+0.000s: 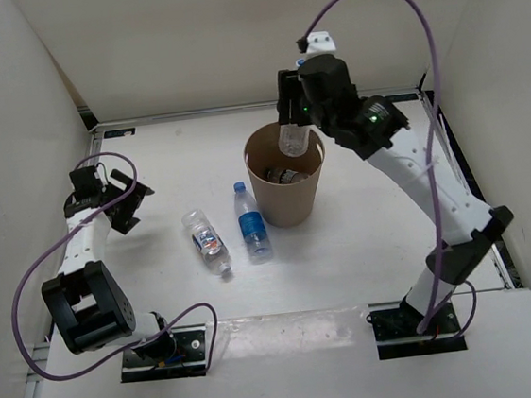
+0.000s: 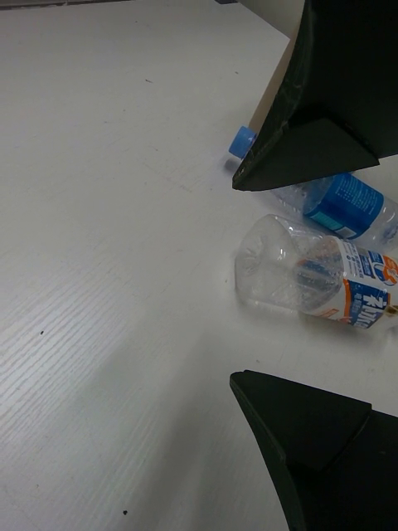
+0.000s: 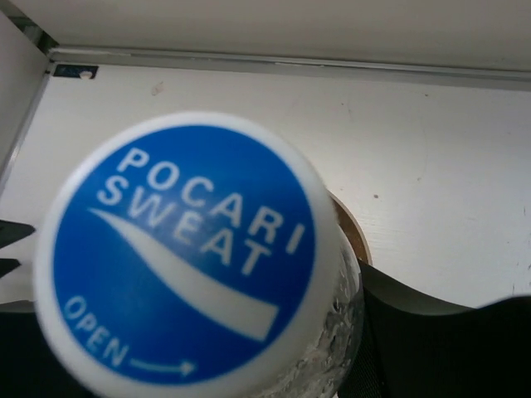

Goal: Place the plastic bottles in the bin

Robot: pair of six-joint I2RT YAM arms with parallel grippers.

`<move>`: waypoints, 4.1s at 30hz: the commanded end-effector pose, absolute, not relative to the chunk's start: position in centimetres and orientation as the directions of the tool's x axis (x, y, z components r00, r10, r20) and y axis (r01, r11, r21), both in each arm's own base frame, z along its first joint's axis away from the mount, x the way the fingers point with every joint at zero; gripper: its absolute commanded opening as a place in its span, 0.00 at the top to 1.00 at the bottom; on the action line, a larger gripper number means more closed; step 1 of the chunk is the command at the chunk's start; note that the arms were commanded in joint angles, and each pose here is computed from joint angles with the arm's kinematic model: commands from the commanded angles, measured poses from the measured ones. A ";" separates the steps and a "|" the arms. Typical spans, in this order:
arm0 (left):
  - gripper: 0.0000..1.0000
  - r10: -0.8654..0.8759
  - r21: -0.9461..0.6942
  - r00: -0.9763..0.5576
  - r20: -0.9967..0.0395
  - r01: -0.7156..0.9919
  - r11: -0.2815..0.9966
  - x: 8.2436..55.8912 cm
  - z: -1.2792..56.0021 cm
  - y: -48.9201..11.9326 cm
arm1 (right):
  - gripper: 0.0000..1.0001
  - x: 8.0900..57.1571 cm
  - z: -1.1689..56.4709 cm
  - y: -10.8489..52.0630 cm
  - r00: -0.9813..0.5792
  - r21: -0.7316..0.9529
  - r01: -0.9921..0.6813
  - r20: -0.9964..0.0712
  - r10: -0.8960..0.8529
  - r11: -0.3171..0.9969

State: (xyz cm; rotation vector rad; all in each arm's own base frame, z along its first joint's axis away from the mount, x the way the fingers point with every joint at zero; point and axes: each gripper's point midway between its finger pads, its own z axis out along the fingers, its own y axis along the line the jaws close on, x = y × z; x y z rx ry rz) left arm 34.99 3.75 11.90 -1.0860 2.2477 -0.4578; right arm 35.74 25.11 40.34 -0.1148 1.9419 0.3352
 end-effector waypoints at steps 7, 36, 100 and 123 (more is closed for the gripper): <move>0.00 -0.801 -0.567 -0.471 -0.370 -0.568 0.596 35.0 12.4 3.4 | 0.45 37.8 36.5 25.9 -0.465 0.178 -0.197 -0.883 0.068 0.964; 0.00 -0.756 -0.621 -0.508 -0.412 -0.451 0.641 35.3 17.2 0.0 | 0.10 38.0 35.1 9.7 -0.465 0.553 0.161 -0.688 0.557 0.818; 0.47 -0.325 -0.373 -0.282 -0.903 0.140 0.917 44.5 42.7 -10.2 | 0.10 35.1 31.0 6.1 -0.505 0.421 0.250 -0.712 0.488 0.872; 0.40 -0.160 -0.388 -0.401 -0.902 0.591 0.707 40.6 40.0 -30.4 | 0.10 34.6 30.2 4.8 -0.512 0.481 0.296 -0.650 0.562 0.825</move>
